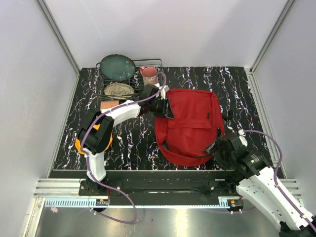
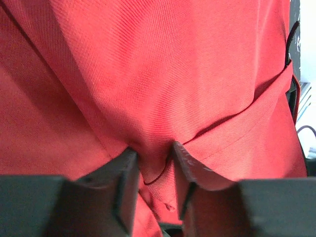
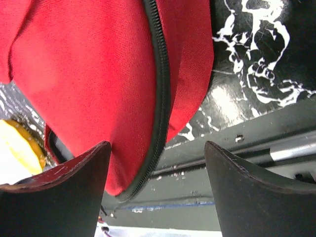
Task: Pack the student bag
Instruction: Adjust the student bag at the center of the board.
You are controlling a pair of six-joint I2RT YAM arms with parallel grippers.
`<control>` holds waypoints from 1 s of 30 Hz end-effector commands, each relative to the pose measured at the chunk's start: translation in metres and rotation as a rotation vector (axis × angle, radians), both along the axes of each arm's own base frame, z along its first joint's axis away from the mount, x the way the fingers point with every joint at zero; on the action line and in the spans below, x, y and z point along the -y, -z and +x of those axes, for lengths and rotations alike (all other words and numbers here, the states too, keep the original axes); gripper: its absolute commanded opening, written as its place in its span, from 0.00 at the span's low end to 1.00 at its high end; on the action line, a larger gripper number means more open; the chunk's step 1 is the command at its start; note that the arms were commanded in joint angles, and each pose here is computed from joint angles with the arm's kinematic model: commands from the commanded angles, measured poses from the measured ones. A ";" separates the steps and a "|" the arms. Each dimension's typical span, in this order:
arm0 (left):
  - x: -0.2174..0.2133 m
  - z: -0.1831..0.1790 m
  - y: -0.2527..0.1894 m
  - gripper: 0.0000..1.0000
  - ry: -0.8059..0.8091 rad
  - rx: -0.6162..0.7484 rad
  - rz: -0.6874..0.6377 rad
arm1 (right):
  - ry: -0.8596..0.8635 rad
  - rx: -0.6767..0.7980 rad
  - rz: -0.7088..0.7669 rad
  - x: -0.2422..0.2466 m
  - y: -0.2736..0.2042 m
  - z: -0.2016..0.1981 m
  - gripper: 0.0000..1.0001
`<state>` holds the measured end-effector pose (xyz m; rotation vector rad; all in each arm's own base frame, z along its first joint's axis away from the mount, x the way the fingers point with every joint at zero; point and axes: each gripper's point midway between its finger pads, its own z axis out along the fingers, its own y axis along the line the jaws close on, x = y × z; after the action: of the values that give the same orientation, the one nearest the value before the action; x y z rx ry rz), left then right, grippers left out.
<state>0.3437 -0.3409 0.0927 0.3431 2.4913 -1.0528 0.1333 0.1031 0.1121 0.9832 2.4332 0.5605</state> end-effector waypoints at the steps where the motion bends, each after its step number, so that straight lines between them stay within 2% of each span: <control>1: 0.014 0.023 -0.033 0.25 0.028 0.070 -0.114 | 0.092 0.124 0.088 -0.014 0.012 0.037 0.79; 2: 0.013 0.024 -0.037 0.19 0.017 0.061 -0.126 | 0.122 0.160 0.074 -0.009 0.011 0.045 0.75; 3: 0.009 0.023 -0.038 0.06 0.004 0.053 -0.124 | 0.140 0.175 0.061 -0.006 0.012 0.050 0.58; 4: 0.003 0.024 -0.046 0.02 -0.016 0.058 -0.125 | 0.156 0.210 0.057 -0.005 0.006 0.057 0.49; 5: -0.002 0.023 -0.048 0.00 -0.038 0.047 -0.122 | 0.157 0.247 0.015 0.001 0.002 0.063 0.40; 6: -0.008 0.017 -0.042 0.00 -0.051 0.030 -0.110 | 0.159 0.255 -0.005 0.002 0.001 0.067 0.27; 7: -0.011 0.014 -0.055 0.00 -0.057 0.050 -0.128 | 0.158 0.284 -0.010 0.001 -0.009 0.074 0.12; 8: -0.013 0.009 -0.057 0.00 -0.070 0.038 -0.138 | 0.145 0.302 -0.055 0.005 -0.012 0.078 0.05; 9: -0.018 -0.001 -0.050 0.00 -0.078 0.013 -0.135 | 0.130 0.283 -0.095 0.005 -0.009 0.082 0.03; 10: -0.019 -0.005 -0.067 0.00 -0.081 0.045 -0.175 | 0.123 0.297 -0.116 0.005 -0.020 0.088 0.00; 12: -0.024 -0.021 -0.064 0.00 -0.106 -0.002 -0.201 | 0.078 0.275 -0.202 0.009 -0.018 0.095 0.00; 13: -0.024 -0.026 -0.082 0.00 -0.102 0.029 -0.244 | 0.075 0.289 -0.214 0.009 -0.027 0.100 0.00; 15: -0.025 -0.041 -0.083 0.00 -0.117 -0.002 -0.271 | 0.073 0.294 -0.274 0.016 -0.031 0.108 0.00; 16: -0.023 -0.049 -0.096 0.00 -0.109 0.021 -0.296 | 0.081 0.299 -0.305 0.021 -0.040 0.110 0.00; 20: -0.008 -0.080 -0.103 0.00 -0.103 -0.027 -0.351 | 0.162 0.315 -0.503 0.056 -0.069 0.120 0.00; 22: -0.001 -0.097 -0.098 0.00 -0.108 -0.030 -0.347 | 0.150 0.349 -0.506 0.052 -0.082 0.133 0.00; 24: -0.006 -0.104 -0.088 0.00 -0.159 -0.052 -0.331 | 0.052 0.344 -0.502 0.038 -0.079 0.143 0.00; 25: -0.007 -0.111 -0.096 0.00 -0.166 -0.044 -0.349 | 0.016 0.375 -0.476 0.028 -0.086 0.153 0.00; 26: -0.010 -0.113 -0.099 0.00 -0.187 -0.054 -0.364 | -0.064 0.373 -0.458 0.016 -0.083 0.156 0.00; 30: -0.033 -0.123 -0.101 0.00 -0.275 -0.021 -0.344 | -0.160 0.325 -0.476 0.000 -0.068 0.173 0.00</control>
<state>0.2400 -0.3131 0.1529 -0.0708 2.3327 -1.2390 0.2687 0.0821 0.1557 0.6037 2.2617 0.0815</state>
